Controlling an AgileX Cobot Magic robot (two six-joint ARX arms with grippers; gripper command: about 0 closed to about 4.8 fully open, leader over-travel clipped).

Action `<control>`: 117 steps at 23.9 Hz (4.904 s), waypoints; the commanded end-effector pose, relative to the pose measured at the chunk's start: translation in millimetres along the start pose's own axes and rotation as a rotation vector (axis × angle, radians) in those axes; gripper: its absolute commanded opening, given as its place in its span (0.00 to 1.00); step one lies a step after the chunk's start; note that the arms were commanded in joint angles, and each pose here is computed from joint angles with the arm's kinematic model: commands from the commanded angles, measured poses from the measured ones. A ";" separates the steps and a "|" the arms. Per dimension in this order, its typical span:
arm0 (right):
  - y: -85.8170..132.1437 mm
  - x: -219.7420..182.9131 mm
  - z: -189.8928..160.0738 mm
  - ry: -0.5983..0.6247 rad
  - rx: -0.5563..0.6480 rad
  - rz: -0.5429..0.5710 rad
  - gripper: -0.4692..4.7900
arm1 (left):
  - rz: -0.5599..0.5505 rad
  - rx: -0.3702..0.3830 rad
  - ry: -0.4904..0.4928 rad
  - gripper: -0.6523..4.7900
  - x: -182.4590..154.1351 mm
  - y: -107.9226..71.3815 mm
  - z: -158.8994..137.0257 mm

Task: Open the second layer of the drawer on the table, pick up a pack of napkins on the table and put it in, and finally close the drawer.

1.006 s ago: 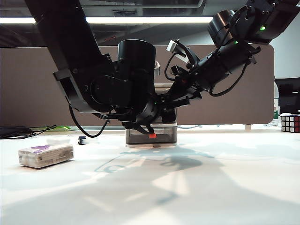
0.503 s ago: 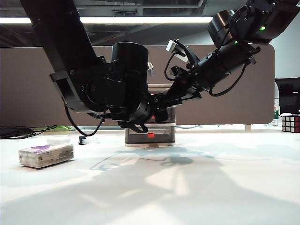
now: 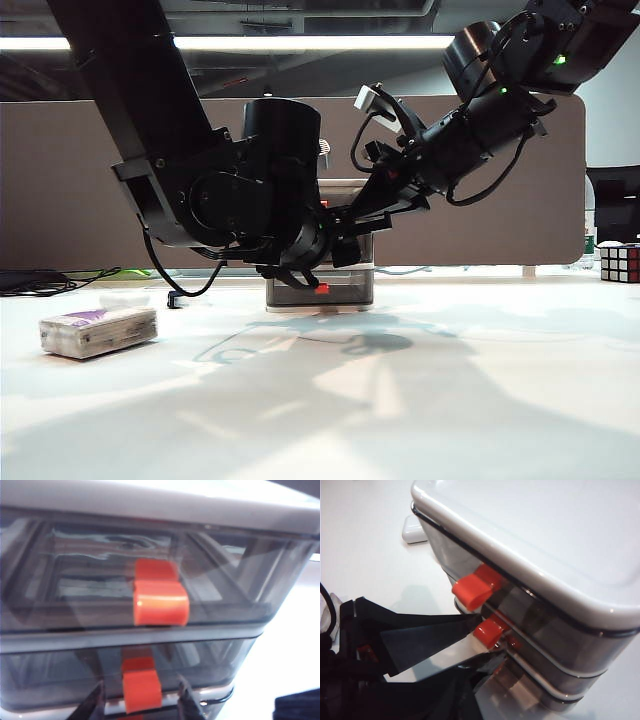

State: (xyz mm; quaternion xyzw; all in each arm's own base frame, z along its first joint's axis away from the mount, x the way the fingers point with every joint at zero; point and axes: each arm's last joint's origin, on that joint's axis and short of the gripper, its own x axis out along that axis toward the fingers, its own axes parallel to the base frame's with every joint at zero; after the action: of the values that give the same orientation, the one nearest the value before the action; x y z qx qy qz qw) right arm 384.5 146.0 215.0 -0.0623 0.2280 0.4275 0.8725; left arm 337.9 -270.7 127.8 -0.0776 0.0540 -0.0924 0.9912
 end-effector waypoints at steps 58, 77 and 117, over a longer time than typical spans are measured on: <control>-4.6 10.8 9.2 -0.141 0.015 -0.028 0.08 | -0.067 -0.035 0.123 0.11 -134.8 -11.1 -23.5; 5.9 9.0 8.7 -0.092 0.050 0.081 0.08 | -0.153 0.250 0.446 0.48 -205.7 115.5 36.1; 12.4 -0.1 13.1 -0.065 0.063 0.124 0.08 | -0.243 0.406 0.438 0.44 -126.4 170.9 -2.3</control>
State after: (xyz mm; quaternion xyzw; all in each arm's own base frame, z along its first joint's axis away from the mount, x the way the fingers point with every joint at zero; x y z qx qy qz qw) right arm 379.6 157.6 222.3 -0.0033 0.2270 0.4737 0.8509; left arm 245.0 -81.1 110.9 0.1340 0.2292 -0.2323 0.9357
